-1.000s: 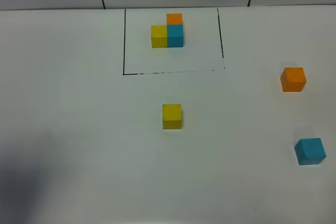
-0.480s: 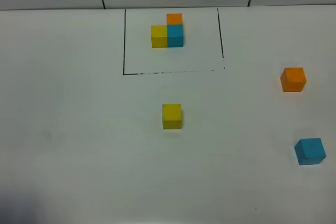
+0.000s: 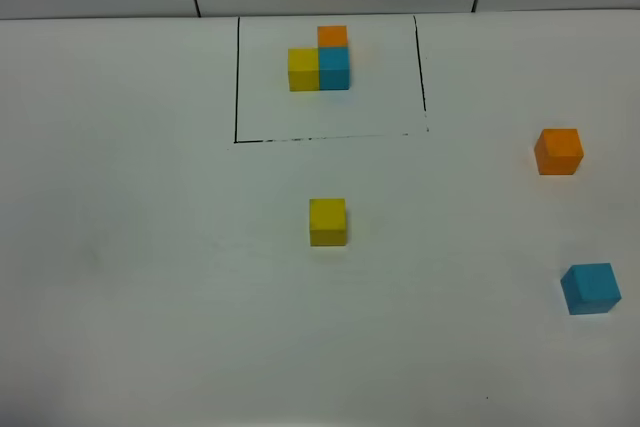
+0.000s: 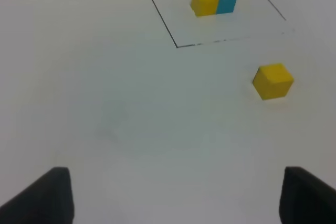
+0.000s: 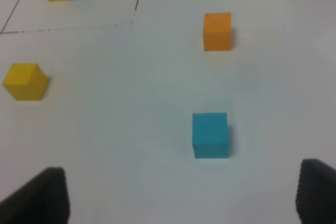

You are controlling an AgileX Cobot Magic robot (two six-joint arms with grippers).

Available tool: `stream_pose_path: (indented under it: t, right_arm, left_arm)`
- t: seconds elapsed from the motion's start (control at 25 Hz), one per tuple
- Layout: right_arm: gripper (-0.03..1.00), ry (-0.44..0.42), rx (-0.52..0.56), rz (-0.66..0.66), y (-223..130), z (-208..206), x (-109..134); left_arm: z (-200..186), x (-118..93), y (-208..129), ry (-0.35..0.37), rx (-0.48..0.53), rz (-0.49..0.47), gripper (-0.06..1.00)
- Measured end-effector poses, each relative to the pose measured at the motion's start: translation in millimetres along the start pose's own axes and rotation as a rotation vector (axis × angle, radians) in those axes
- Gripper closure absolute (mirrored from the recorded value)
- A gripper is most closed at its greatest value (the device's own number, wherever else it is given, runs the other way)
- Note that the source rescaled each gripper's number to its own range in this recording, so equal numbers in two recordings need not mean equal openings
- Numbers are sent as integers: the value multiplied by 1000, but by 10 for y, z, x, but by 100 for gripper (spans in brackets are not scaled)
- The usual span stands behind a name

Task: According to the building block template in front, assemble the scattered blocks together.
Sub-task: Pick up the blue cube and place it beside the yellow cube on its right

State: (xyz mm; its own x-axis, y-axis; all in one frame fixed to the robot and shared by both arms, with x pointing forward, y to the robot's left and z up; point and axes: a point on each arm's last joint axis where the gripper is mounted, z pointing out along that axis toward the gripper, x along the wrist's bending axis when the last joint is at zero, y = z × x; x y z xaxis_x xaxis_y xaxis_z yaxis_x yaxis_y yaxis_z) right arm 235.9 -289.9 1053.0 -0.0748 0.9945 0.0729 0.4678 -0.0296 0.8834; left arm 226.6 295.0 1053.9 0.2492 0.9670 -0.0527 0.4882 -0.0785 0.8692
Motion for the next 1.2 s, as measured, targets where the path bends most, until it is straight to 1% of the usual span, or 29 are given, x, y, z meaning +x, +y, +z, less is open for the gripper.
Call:
stream_pose_path:
  t: [0.2, 0.84, 0.92, 1.08, 1.2]
  right_arm:
    - [22, 0, 0, 0, 0, 0, 0]
    - [22, 0, 0, 1, 0, 0, 0]
    - [22, 0, 0, 2, 0, 0, 0]
    - [22, 0, 0, 3, 0, 0, 0]
    - [22, 0, 0, 3, 0, 0, 0]
  left_arm:
    - [39, -1, -82, -5, 59, -4, 13]
    - [42, 3, -87, 0, 63, -17, 13]
    - [43, 1, -86, 15, 62, -26, 13]
    - [49, -6, -84, 82, 58, -65, 13]
    - [49, -7, -83, 87, 57, -69, 13]
